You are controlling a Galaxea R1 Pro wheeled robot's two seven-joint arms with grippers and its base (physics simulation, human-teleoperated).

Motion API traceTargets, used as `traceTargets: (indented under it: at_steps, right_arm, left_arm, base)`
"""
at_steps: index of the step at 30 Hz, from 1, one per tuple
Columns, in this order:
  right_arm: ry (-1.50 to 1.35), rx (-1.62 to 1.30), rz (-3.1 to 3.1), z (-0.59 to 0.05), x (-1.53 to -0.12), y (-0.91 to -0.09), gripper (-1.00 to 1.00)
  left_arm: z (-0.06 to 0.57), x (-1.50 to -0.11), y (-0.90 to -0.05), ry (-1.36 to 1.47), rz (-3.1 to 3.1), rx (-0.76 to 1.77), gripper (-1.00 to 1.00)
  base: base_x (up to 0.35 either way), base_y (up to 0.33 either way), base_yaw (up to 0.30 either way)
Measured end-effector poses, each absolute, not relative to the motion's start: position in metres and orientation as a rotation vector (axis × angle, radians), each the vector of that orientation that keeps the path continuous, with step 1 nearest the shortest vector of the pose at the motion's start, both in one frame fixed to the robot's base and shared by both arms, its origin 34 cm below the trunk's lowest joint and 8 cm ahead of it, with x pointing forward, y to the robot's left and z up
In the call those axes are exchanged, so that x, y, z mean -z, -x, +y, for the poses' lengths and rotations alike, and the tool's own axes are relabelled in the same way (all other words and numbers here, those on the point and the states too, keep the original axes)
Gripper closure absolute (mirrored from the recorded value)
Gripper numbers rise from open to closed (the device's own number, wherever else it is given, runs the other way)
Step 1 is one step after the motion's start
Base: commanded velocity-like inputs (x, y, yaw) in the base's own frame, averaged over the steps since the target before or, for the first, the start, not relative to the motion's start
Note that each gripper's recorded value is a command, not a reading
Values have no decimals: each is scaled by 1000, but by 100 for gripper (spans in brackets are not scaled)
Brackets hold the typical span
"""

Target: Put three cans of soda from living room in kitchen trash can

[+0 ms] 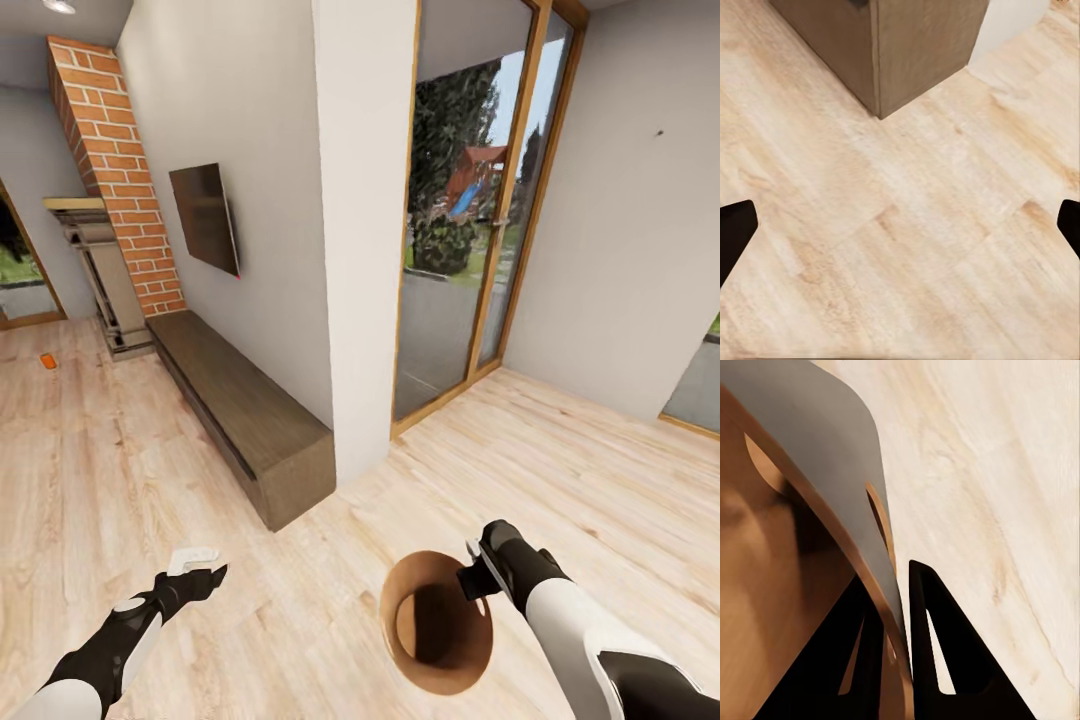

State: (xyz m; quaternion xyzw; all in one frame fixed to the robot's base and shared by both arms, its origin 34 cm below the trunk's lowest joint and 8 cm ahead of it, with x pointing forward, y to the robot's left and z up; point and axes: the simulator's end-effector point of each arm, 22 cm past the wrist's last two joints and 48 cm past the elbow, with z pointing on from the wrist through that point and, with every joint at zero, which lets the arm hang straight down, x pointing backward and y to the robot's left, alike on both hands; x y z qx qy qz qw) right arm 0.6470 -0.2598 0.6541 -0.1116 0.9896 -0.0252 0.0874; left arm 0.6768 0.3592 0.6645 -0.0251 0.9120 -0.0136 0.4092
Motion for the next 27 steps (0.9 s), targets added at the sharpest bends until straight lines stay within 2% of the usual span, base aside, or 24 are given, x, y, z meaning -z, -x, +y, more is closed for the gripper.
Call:
traceTargets:
  at_steps: [13,18,27]
  right_arm:
    - [324,64,2948,-257,-653,-647,100]
    - [331,70,2948,-258,-653,-647,100]
    - [329,68,2948,-258,-653,-647,100]
  left_arm:
    - [360,-664,-676,61,2301,33,-100]
    - [360,-664,-676,61,2301,33,-100]
    - [360,-664,-676,61,2301,33,-100]
  base:
    - [258,107,222]
    - [202,214,63]
    - [22,274,4]
